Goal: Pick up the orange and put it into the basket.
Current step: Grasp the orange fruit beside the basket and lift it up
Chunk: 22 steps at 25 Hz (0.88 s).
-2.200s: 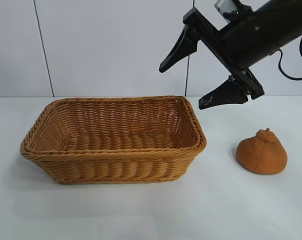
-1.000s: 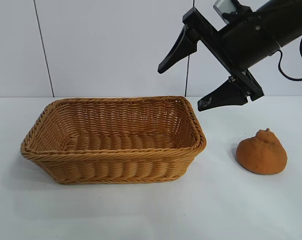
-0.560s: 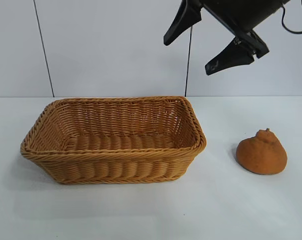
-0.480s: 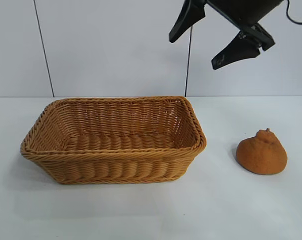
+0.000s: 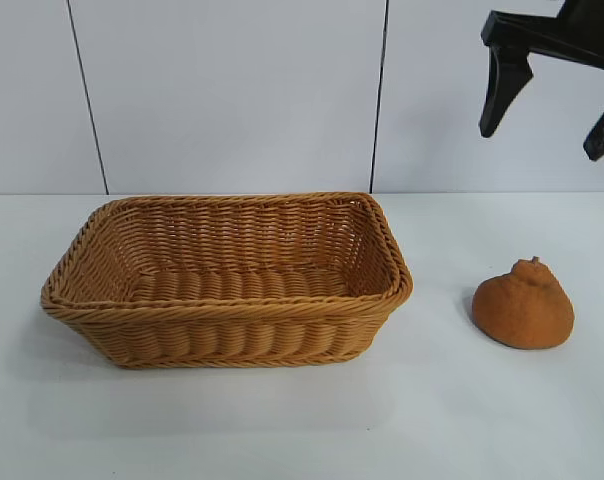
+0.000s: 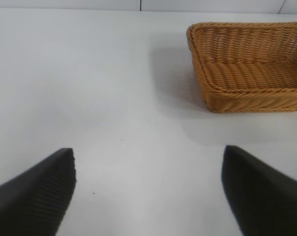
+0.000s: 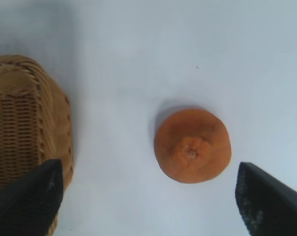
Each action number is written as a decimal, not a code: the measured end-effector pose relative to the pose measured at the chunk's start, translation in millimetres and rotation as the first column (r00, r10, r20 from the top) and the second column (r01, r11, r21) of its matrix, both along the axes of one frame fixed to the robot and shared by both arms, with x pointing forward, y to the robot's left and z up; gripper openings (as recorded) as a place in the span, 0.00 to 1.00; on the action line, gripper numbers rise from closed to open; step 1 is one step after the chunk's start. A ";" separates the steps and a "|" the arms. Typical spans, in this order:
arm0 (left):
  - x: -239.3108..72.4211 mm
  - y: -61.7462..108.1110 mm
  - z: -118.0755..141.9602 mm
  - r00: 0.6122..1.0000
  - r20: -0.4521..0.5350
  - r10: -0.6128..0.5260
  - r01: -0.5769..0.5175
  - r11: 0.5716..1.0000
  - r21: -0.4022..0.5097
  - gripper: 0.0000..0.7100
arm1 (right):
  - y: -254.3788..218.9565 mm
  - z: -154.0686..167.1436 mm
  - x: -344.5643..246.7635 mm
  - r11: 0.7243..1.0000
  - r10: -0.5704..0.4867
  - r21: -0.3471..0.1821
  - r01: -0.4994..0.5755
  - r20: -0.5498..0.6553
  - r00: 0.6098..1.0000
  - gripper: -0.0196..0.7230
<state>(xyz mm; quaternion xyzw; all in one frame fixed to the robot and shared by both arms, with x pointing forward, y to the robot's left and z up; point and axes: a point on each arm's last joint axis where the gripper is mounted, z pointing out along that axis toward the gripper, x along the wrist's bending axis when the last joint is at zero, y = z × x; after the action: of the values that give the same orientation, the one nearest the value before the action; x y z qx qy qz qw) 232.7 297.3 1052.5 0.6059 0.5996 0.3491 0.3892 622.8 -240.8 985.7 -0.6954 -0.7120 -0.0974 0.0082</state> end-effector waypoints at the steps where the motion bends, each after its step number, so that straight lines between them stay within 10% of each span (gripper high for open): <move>1: 0.0 0.0 0.0 1.000 0.000 0.000 0.000 1.000 0.000 0.82 | 0.2 -8.9 1.9 1.000 0.000 -0.003 0.000 -0.023 1.000 0.90; 12: 0.0 0.0 0.0 1.000 0.000 0.000 0.000 1.000 0.000 0.82 | 0.5 -93.7 12.1 0.999 -0.002 -0.034 -0.005 -0.206 0.979 0.86; 19: 0.0 0.0 0.1 1.000 0.001 0.000 0.000 1.000 0.000 0.82 | 0.2 -86.9 10.5 0.999 0.003 -0.036 -0.011 -0.213 0.977 0.08; 22: 0.0 0.0 0.1 1.000 0.001 0.000 0.000 1.000 0.000 0.82 | 0.1 -71.8 10.9 0.999 0.005 -0.034 -0.011 -0.176 0.984 0.07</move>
<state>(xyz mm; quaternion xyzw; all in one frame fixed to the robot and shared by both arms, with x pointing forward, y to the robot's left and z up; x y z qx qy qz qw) 232.7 297.3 1052.6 0.6057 0.5994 0.3495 0.3895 633.7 -240.7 913.9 -0.6984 -0.7128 -0.0233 0.0594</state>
